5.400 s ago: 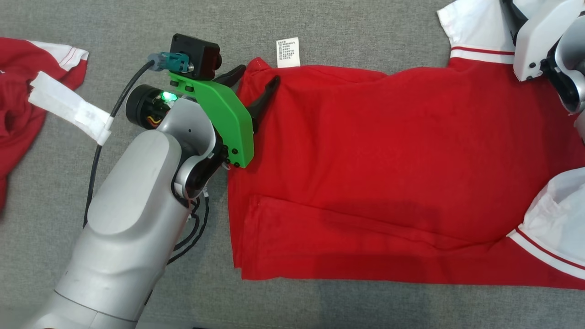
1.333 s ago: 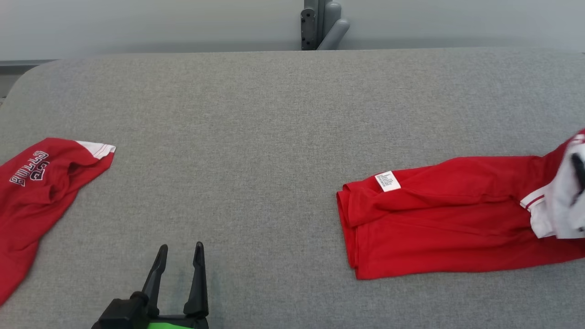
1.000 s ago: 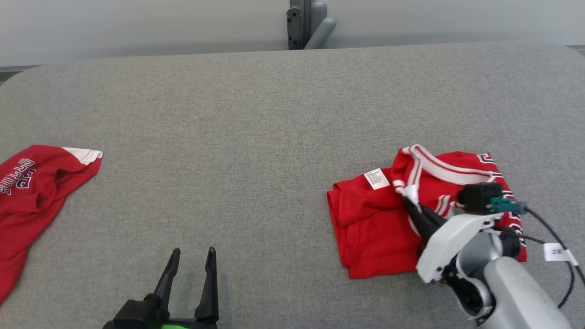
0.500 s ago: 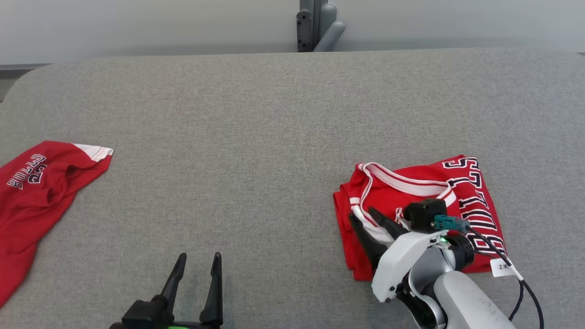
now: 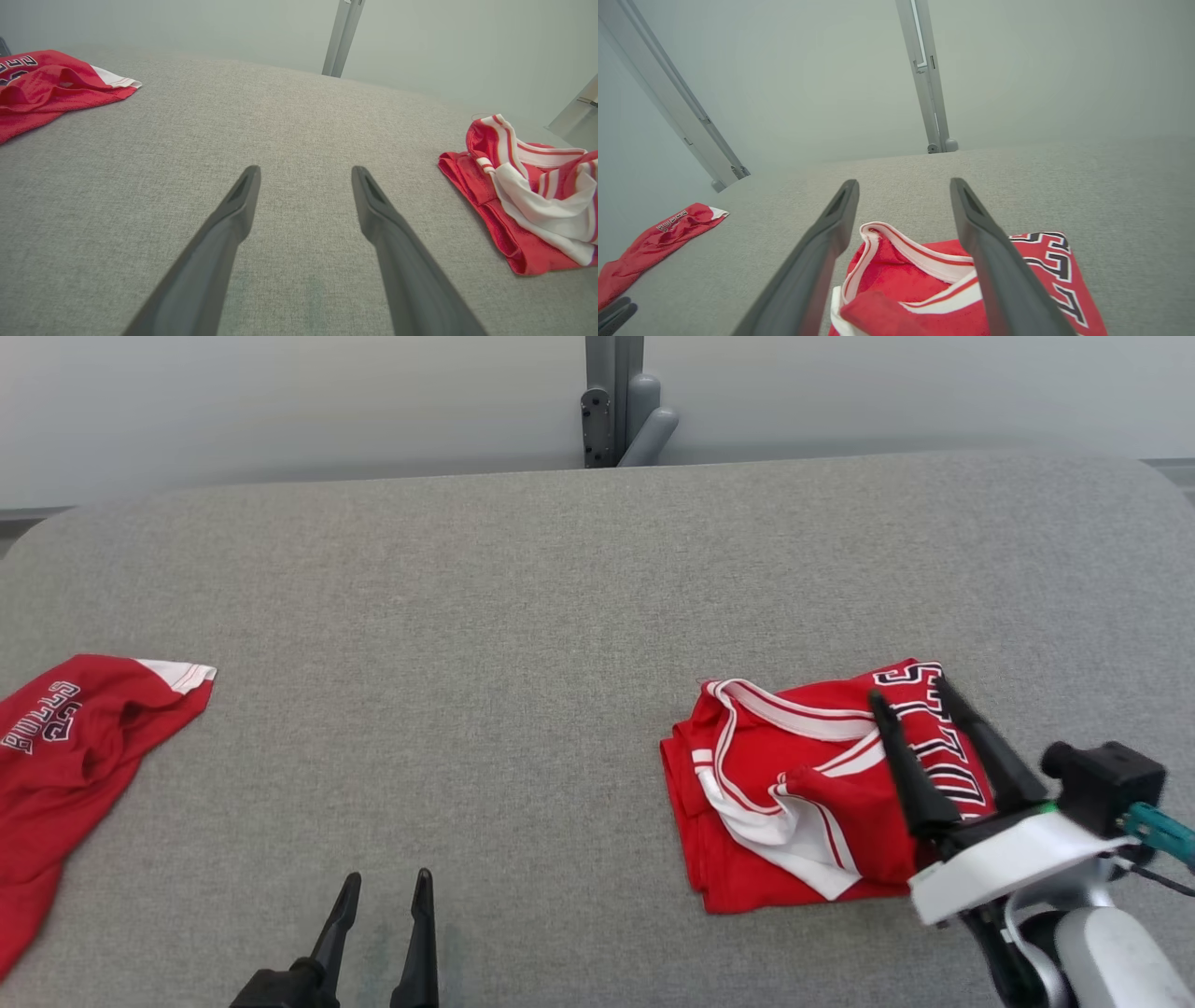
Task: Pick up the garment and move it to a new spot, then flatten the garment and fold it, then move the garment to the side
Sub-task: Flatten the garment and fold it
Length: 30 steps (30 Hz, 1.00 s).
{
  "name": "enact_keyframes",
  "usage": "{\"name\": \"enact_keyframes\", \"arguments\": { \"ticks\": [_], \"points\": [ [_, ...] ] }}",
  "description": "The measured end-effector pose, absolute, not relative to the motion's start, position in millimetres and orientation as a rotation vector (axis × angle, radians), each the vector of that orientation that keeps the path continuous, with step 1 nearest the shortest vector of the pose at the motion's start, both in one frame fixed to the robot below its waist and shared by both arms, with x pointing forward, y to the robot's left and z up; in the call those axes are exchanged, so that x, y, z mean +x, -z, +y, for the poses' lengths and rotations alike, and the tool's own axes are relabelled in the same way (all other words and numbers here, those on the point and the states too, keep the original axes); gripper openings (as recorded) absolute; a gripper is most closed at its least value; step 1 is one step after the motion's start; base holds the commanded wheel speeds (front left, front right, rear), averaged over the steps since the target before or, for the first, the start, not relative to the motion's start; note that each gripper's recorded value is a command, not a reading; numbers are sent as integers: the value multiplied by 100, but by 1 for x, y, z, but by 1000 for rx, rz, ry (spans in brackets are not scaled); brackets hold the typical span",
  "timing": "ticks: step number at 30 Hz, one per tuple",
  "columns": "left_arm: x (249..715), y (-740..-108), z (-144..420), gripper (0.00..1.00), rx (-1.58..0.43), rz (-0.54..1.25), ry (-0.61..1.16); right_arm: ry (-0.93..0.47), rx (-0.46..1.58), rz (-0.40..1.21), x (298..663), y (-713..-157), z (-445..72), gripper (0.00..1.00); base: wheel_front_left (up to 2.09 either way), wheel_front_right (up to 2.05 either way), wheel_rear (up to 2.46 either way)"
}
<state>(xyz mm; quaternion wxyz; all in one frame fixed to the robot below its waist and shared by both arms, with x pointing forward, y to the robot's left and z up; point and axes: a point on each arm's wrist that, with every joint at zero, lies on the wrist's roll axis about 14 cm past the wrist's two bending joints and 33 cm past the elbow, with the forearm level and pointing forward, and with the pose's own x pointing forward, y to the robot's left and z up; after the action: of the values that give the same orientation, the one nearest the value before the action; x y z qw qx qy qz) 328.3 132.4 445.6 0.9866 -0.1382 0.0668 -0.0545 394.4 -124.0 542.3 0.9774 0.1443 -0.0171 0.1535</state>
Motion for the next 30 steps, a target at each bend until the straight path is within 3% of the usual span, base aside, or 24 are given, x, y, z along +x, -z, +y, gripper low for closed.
{"name": "enact_keyframes", "arguments": {
  "ticks": [8, 20, 30],
  "points": [
    [325, -456, 122, 100, -284, 104, 146, -78, -6, -132, 374, -538, -211, 100, 0, 0, 0],
    [314, -458, 135, 100, -269, 87, 109, 68, 24, -30, 344, -493, -246, 100, 0, 0, 0],
    [310, -461, 152, 100, -272, 67, 50, 77, 40, 3, 342, -481, -242, 100, 0, 0, 0]
  ]
}}
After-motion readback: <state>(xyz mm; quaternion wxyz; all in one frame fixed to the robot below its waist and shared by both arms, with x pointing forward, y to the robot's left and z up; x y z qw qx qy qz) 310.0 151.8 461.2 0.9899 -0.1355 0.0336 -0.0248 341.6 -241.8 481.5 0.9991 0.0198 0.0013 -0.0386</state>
